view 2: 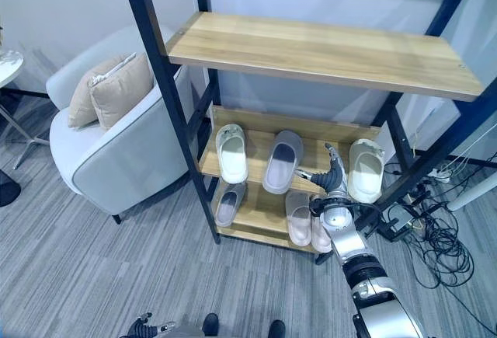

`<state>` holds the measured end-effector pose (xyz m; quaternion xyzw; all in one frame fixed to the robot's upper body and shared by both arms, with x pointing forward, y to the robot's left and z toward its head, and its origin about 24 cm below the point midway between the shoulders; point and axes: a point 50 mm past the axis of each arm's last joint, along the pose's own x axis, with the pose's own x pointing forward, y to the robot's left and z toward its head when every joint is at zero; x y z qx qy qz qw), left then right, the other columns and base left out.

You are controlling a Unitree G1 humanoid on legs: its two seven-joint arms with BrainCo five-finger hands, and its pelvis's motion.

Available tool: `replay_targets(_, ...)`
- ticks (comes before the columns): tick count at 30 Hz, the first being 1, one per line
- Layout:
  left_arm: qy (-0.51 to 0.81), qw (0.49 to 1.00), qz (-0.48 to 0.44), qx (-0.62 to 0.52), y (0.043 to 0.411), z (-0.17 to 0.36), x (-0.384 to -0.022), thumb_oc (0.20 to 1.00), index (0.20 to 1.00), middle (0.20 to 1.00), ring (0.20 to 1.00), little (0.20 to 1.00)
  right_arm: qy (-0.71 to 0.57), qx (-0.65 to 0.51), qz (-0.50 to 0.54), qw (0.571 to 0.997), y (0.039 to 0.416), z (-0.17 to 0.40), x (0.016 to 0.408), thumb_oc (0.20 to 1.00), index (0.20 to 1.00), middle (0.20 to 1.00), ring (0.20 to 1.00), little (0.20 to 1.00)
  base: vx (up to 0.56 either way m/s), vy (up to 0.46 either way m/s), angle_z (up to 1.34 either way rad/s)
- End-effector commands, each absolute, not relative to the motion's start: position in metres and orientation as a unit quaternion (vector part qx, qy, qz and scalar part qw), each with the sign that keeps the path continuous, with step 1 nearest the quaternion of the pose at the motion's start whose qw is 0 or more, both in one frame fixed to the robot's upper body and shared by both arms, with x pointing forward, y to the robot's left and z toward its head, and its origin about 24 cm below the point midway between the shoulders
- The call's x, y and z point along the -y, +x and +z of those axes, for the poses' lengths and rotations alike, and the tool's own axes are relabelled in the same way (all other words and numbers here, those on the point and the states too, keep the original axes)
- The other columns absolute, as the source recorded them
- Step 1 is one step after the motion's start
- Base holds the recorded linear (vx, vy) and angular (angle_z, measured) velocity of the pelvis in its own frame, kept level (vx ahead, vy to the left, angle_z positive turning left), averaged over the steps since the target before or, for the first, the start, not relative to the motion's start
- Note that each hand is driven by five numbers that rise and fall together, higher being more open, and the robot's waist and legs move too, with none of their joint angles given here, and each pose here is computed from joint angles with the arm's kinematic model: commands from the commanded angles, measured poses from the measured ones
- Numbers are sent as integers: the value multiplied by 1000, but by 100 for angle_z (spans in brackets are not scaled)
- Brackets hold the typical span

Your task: Arrange the slippers neatly on the shoe rack.

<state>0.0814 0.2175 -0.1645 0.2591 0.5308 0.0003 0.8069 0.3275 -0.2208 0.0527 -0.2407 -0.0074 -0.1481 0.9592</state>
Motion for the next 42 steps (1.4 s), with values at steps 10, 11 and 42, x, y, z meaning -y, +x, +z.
replay_targets(10, 293, 854, -30, -430, 154, -146, -197, 1000, 1000, 1000, 1000, 1000, -254, 176, -204, 929, 384, 182, 222, 1000, 1000, 1000, 1000, 1000, -62, 80, 3)
replay_targets(11, 293, 854, -30, -430, 154, -146, -197, 1000, 1000, 1000, 1000, 1000, -254, 176, -204, 929, 384, 182, 222, 1000, 1000, 1000, 1000, 1000, 0, 0, 7)
replay_targets(42, 299, 881, -5, -367, 191, -129, -189, 1000, 1000, 1000, 1000, 1000, -216, 185, -279, 917, 387, 208, 246, 1000, 1000, 1000, 1000, 1000, 7, 20, -1)
